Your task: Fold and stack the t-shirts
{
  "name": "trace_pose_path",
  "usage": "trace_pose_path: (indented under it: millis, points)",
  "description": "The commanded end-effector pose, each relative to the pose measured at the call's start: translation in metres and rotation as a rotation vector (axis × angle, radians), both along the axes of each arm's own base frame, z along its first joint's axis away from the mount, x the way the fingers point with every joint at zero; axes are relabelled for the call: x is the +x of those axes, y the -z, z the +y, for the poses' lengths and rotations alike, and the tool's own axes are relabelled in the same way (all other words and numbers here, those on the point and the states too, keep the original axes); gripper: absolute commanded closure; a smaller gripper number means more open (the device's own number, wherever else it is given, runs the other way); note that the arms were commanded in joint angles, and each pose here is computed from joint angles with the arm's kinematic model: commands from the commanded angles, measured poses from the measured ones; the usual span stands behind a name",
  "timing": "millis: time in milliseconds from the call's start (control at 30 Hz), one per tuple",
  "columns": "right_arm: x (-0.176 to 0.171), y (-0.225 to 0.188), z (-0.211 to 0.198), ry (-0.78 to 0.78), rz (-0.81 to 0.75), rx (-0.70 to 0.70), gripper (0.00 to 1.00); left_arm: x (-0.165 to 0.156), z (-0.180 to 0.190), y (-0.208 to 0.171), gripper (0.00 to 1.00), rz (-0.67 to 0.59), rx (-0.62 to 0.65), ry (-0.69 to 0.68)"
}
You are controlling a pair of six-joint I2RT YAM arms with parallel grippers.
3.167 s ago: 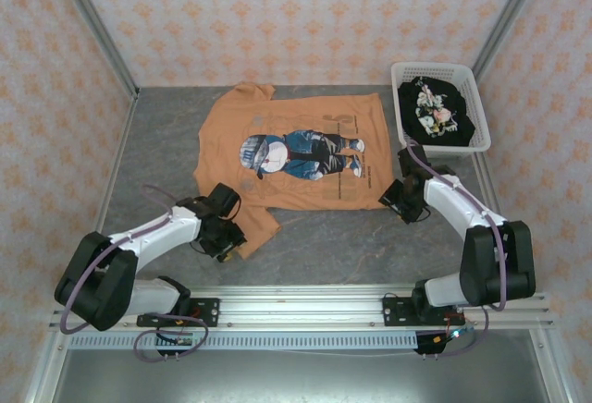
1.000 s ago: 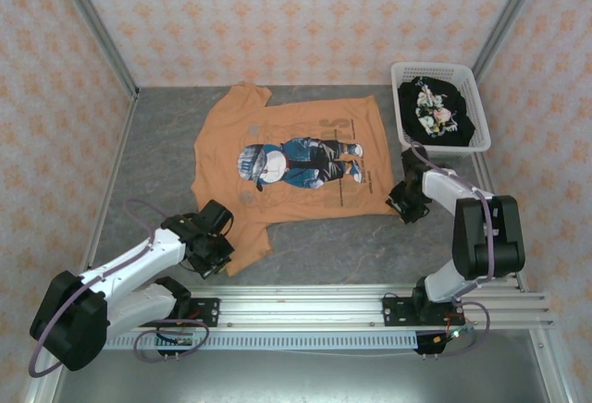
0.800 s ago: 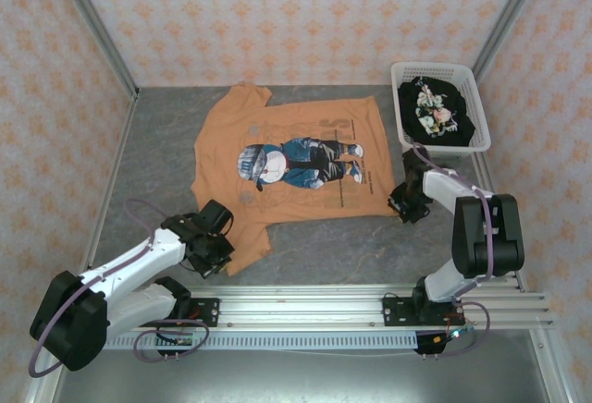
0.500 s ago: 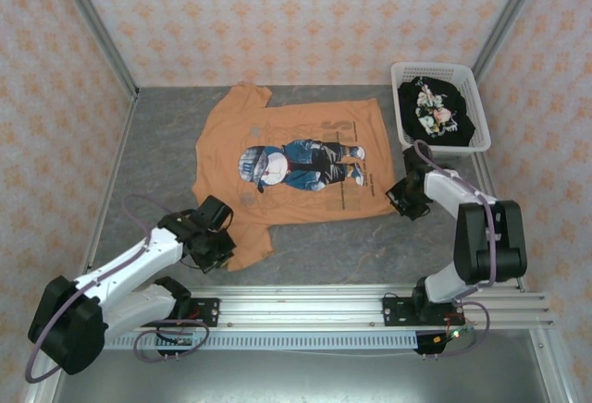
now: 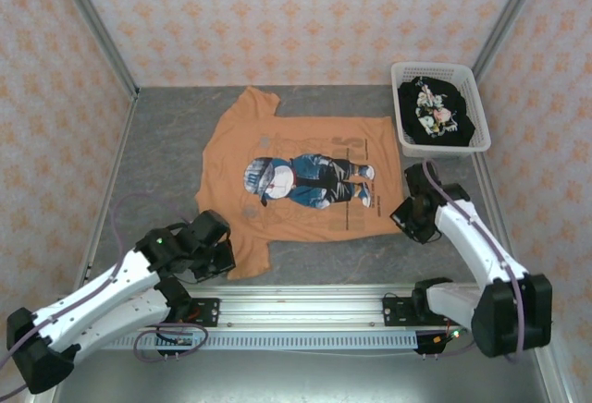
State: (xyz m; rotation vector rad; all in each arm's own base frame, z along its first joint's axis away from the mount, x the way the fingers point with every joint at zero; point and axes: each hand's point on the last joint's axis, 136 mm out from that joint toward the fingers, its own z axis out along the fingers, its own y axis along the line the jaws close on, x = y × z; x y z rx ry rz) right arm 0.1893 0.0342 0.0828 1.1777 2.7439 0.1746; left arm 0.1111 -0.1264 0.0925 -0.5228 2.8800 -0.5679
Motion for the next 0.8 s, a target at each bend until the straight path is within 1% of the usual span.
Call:
trace_pose_path:
  millis: [0,100,267,300,400,500,767]
  points:
    - [-0.040,0.006,-0.019,0.012,0.111,-0.095,1.00,0.014,0.009,-0.024,1.00,-0.139,0.038,-0.028]
    - [-0.036,0.012,-0.016,0.021,0.101,-0.081,1.00,0.032,0.001,-0.038,1.00,-0.229,0.018,-0.029]
    - [-0.017,0.011,-0.016,0.043,0.083,-0.089,1.00,0.064,0.003,-0.054,1.00,-0.313,0.134,-0.064]
    - [-0.012,0.011,-0.015,0.047,0.079,-0.088,1.00,0.072,0.003,-0.057,1.00,-0.318,0.145,-0.082]
    - [-0.001,0.013,-0.012,0.061,0.079,-0.080,1.00,0.097,-0.004,-0.063,1.00,-0.327,0.123,-0.114]
    - [0.008,0.013,-0.012,0.074,0.087,-0.080,1.00,0.123,-0.011,-0.074,1.00,-0.345,0.114,-0.120]
    - [0.037,-0.002,-0.017,0.109,0.062,-0.093,1.00,0.172,-0.014,-0.085,1.00,-0.319,0.191,-0.066]
